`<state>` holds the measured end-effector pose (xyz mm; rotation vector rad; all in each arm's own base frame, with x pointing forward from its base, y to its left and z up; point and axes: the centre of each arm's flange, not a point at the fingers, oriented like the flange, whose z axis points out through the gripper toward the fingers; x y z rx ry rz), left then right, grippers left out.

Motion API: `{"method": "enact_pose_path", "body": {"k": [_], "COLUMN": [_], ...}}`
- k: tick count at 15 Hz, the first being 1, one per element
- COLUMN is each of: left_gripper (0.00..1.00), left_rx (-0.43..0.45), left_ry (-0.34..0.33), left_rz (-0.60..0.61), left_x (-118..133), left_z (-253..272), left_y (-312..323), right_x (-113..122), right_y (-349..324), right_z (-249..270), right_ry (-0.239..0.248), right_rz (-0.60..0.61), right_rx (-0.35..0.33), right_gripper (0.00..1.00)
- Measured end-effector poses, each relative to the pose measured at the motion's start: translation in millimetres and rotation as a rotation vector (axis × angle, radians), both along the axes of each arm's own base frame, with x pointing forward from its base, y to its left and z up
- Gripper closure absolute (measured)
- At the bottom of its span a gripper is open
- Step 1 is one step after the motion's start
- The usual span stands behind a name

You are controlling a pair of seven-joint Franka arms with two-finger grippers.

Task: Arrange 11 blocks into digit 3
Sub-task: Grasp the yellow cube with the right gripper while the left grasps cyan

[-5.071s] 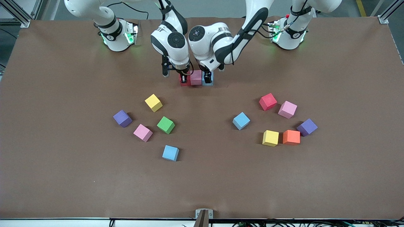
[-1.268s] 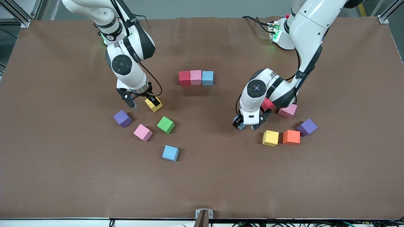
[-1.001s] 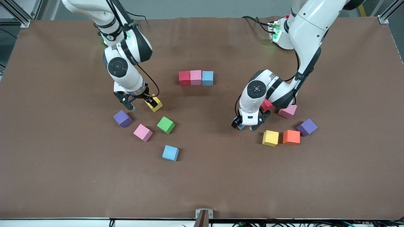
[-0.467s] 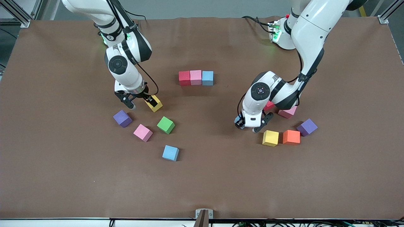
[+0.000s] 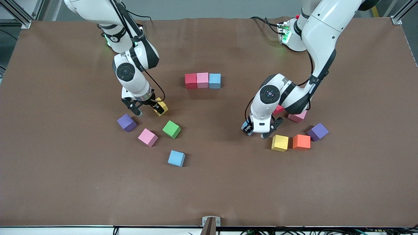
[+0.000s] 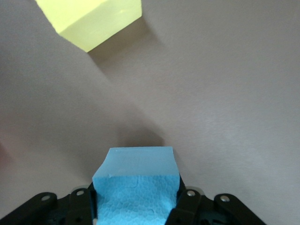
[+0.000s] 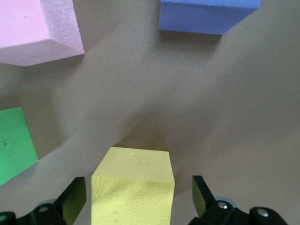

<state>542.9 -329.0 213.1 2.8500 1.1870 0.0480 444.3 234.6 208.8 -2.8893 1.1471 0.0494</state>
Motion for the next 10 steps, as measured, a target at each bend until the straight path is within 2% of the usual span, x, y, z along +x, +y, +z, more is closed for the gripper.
{"method": "enact_pose_path", "body": {"k": [3, 4, 6, 10], "left_gripper": [0.45, 0.45, 0.45, 0.45], "left_rx": [-0.002, 0.013, 0.036, 0.04], "left_ry": [-0.008, 0.002, 0.017, 0.019], "left_rz": [0.012, 0.014, 0.018, 0.012], "left_x": [6, 9, 14, 16], "left_z": [15, 21, 32, 41], "left_y": [-1, -2, -3, -10], "right_x": [0, 0, 0, 1], "right_y": [0, 0, -1, -1], "right_z": [-1, -1, -1, 0], "right_ry": [0.002, 0.002, 0.002, 0.003], "right_rz": [-0.001, -0.002, -0.015, -0.088], "right_rx": [-0.001, -0.001, 0.0, -0.001], "right_gripper": [0.03, 0.08, 0.11, 0.12]}}
